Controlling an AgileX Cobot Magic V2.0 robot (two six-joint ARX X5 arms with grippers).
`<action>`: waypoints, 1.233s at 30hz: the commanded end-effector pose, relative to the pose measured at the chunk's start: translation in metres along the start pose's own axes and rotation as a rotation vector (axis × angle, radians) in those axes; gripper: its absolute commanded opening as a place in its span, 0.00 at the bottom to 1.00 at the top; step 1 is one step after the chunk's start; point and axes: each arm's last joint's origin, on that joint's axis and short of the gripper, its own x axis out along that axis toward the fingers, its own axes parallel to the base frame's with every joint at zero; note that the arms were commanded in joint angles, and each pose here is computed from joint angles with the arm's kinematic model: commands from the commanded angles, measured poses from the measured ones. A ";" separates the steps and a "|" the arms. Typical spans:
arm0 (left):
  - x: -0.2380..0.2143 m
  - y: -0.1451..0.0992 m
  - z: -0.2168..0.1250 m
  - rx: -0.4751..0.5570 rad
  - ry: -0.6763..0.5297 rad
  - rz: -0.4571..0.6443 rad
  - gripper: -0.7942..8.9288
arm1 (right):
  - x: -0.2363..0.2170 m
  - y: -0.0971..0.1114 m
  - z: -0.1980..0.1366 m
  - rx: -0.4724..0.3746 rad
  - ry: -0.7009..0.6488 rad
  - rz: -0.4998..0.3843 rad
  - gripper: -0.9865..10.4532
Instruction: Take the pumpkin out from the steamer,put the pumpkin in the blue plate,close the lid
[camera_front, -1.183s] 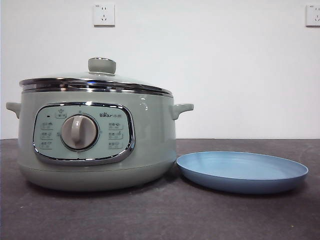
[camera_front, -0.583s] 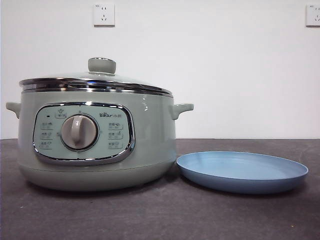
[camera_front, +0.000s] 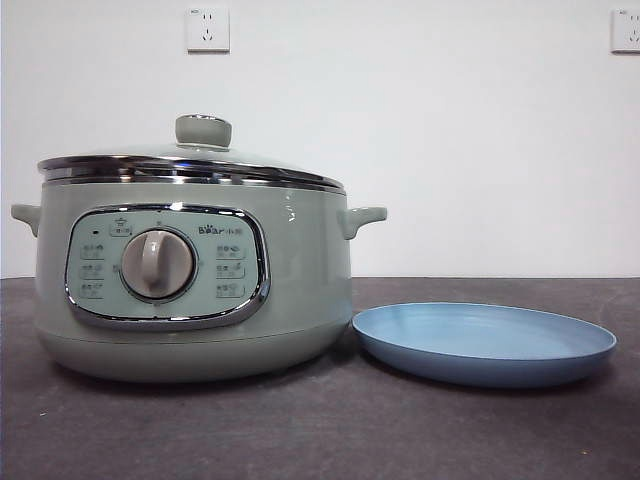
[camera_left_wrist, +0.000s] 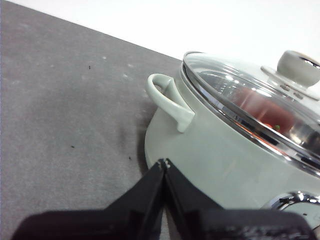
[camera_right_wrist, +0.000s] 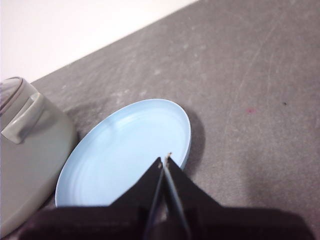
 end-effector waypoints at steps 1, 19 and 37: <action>-0.002 -0.002 0.003 -0.030 0.004 -0.006 0.07 | -0.003 0.004 0.008 0.027 -0.027 0.010 0.07; -0.008 -0.036 0.089 0.062 0.011 -0.006 0.07 | -0.026 0.040 0.083 0.014 -0.097 0.044 0.07; 0.011 -0.072 0.181 0.202 0.258 -0.145 0.08 | -0.015 0.088 0.190 -0.317 0.193 0.059 0.07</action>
